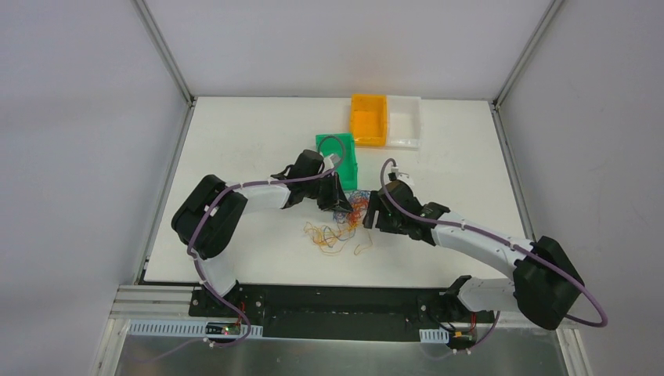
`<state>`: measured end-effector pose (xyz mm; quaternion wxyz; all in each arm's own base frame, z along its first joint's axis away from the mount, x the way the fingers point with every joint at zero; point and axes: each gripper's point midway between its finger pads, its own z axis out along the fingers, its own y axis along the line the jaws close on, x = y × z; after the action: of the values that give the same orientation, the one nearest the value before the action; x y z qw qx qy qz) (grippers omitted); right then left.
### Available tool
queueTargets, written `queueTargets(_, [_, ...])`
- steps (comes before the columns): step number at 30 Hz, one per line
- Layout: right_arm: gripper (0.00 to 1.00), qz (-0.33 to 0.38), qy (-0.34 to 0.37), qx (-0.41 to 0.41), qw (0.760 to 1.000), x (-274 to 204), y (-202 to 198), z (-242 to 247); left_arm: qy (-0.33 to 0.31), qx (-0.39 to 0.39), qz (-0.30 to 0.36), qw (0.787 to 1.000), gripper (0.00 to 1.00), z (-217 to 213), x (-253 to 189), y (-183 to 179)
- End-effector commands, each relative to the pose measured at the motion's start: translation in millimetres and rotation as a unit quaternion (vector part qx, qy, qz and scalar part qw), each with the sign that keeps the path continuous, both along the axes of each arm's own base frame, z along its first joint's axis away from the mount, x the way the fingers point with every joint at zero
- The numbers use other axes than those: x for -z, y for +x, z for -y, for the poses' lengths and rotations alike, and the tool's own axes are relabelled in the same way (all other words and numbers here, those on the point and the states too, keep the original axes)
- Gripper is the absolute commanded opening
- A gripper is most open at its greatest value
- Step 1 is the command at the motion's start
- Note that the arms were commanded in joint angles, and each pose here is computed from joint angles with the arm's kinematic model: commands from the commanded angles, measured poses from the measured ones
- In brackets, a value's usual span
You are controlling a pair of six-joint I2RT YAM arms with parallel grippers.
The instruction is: Untangle the cables
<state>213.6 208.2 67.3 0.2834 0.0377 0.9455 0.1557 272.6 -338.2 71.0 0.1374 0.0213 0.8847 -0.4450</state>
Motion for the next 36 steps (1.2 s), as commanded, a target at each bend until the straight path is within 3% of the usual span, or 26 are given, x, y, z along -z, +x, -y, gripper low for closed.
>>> queueTargets(1, [0.75, 0.043, 0.047, 0.019, 0.998, -20, 29, -27, 0.014, 0.009, 0.029, 0.999, 0.00, -4, -6, 2])
queueTargets(8, [0.75, 0.059, 0.070, 0.009, 0.996, -16, 39, -41, 0.043, 0.004, 0.030, 0.999, 0.00, -14, 9, 0])
queueTargets(14, [0.73, 0.077, 0.132, -0.006, 0.988, -26, 40, -59, 0.044, 0.010, 0.028, 0.999, 0.00, -13, 12, -1])
queueTargets(22, [0.62, 0.062, 0.116, 0.075, 0.988, -6, 44, -26, 0.022, 0.021, 0.036, 0.999, 0.00, -8, -3, -3])
queueTargets(26, [0.66, 0.078, 0.209, 0.096, 0.970, -16, 41, -11, 0.002, 0.031, 0.046, 0.998, 0.00, -4, -20, -5])
queueTargets(29, [0.71, 0.077, 0.240, 0.093, 0.963, -18, 37, -2, -0.015, 0.046, 0.059, 0.997, 0.00, 3, -37, -9])
queueTargets(36, [0.73, 0.084, 0.337, 0.036, 0.937, -32, 21, -12, -0.012, 0.081, 0.092, 0.992, 0.00, 18, -73, -22])
